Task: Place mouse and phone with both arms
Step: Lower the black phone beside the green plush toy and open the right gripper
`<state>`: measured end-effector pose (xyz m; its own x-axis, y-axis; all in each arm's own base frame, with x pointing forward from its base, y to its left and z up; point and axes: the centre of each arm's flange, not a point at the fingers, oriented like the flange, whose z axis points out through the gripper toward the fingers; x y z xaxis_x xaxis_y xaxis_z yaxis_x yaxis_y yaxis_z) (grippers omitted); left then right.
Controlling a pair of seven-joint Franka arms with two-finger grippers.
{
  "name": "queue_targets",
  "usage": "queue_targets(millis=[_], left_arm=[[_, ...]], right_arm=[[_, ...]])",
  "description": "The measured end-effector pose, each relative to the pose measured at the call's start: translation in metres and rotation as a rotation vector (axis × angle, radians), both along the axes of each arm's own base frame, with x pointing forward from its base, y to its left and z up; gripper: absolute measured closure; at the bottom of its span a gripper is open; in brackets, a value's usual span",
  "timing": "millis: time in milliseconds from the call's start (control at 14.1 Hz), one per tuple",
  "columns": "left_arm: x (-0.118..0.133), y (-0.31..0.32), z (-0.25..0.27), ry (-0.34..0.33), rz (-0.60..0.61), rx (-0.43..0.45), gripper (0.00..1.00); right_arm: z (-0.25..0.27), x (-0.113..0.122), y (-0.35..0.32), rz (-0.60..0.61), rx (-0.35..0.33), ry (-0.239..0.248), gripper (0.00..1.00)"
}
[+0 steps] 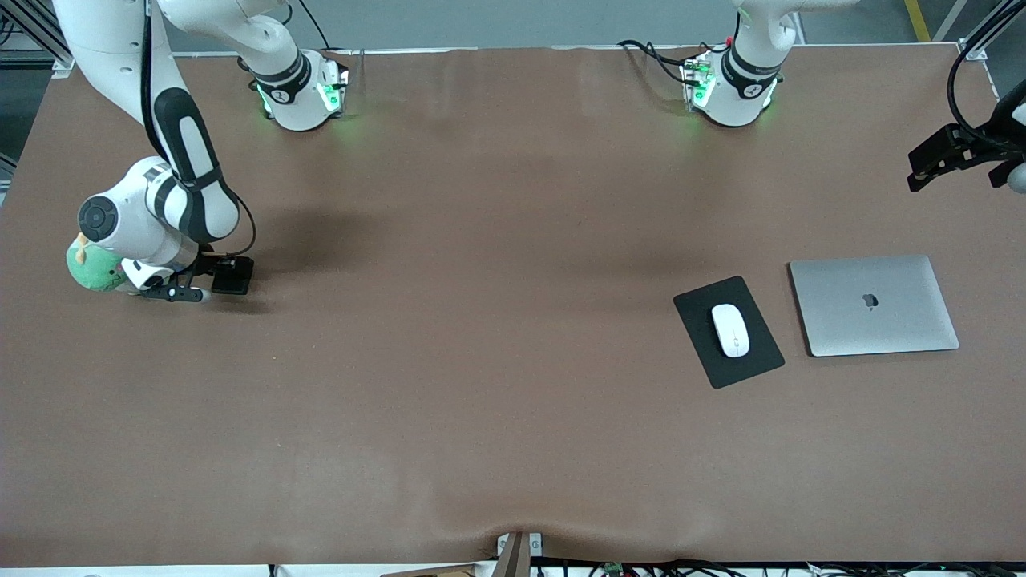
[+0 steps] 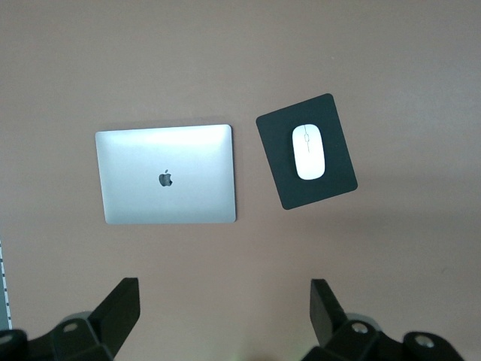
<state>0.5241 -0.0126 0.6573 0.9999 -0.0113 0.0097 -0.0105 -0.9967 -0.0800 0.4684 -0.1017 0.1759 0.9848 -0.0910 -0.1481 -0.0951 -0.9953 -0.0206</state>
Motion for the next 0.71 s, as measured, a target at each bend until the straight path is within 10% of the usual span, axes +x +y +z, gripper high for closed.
queue_targets(millis=[712], left_arm=[[0.0,-0.009,0.0,0.0,-0.017,0.001,0.0]], right_arm=[[0.064,0.061,0.017,0.048,0.149,0.078,0.0]])
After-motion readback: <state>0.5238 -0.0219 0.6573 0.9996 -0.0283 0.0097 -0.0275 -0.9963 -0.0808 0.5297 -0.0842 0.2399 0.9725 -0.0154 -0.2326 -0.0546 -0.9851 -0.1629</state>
